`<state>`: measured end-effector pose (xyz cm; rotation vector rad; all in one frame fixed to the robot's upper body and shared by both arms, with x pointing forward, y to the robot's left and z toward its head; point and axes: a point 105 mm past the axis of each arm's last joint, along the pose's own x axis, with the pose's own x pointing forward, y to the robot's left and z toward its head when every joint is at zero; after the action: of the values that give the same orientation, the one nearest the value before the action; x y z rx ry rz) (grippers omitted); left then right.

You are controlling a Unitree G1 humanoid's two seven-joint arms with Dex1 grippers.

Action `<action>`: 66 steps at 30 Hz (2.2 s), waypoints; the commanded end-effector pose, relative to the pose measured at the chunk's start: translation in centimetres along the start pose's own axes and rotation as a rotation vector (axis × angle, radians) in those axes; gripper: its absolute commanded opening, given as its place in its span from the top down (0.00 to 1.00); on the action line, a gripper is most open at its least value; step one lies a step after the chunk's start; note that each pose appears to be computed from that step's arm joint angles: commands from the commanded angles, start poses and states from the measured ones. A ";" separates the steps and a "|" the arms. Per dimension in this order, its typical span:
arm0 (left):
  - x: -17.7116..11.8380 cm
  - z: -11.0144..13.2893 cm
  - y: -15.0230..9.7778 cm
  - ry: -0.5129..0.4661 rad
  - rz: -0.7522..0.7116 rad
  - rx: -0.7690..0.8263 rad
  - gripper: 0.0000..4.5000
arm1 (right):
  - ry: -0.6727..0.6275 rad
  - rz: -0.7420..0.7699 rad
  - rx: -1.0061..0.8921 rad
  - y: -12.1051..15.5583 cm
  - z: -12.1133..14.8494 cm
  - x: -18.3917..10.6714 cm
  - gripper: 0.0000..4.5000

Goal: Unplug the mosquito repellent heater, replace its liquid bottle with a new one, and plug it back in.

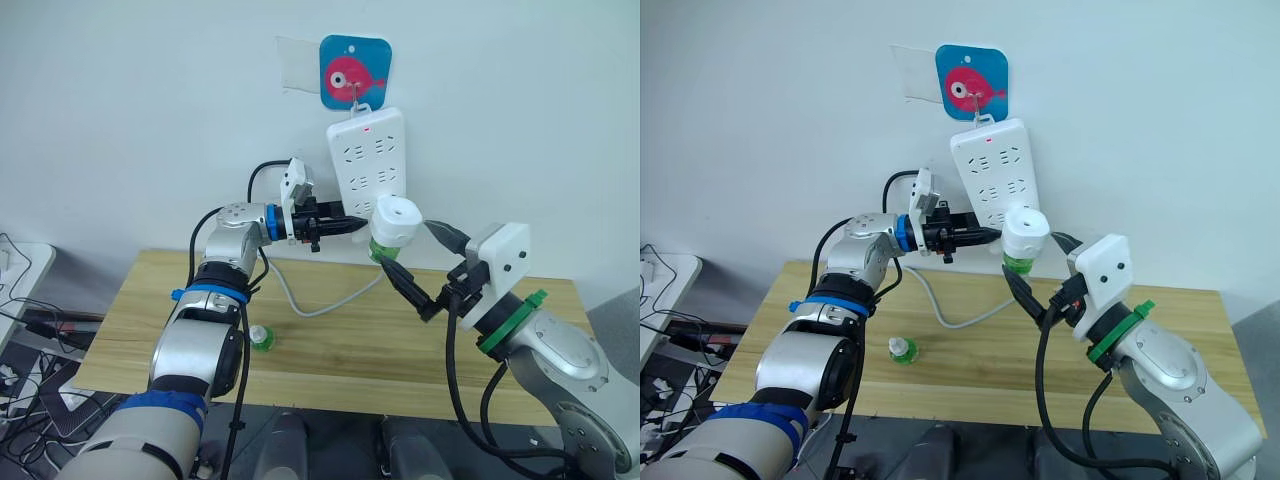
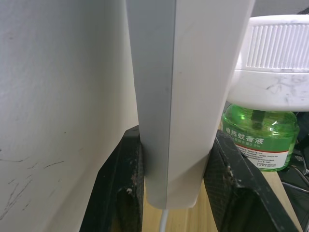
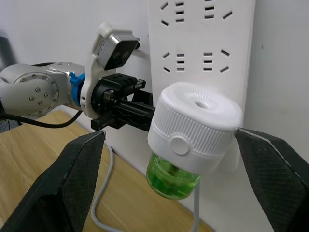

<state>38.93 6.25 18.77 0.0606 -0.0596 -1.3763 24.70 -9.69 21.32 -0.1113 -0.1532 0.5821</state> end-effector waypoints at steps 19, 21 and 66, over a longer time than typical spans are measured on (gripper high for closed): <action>1.1 2.5 -1.3 -0.053 0.056 0.064 0.71 | 0.023 -0.226 0.227 0.9 1.0 2.2 0.00; 1.2 2.5 -1.3 -0.054 0.054 0.066 0.71 | 0.029 -0.235 0.217 0.8 1.1 2.6 0.00; 1.0 1.1 0.0 -0.018 0.151 0.077 0.71 | 0.010 -0.243 0.178 0.4 1.3 1.9 0.35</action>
<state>38.63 5.50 19.45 0.0901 -0.1222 -1.2506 26.78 -8.32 21.50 0.0648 -0.0346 0.3320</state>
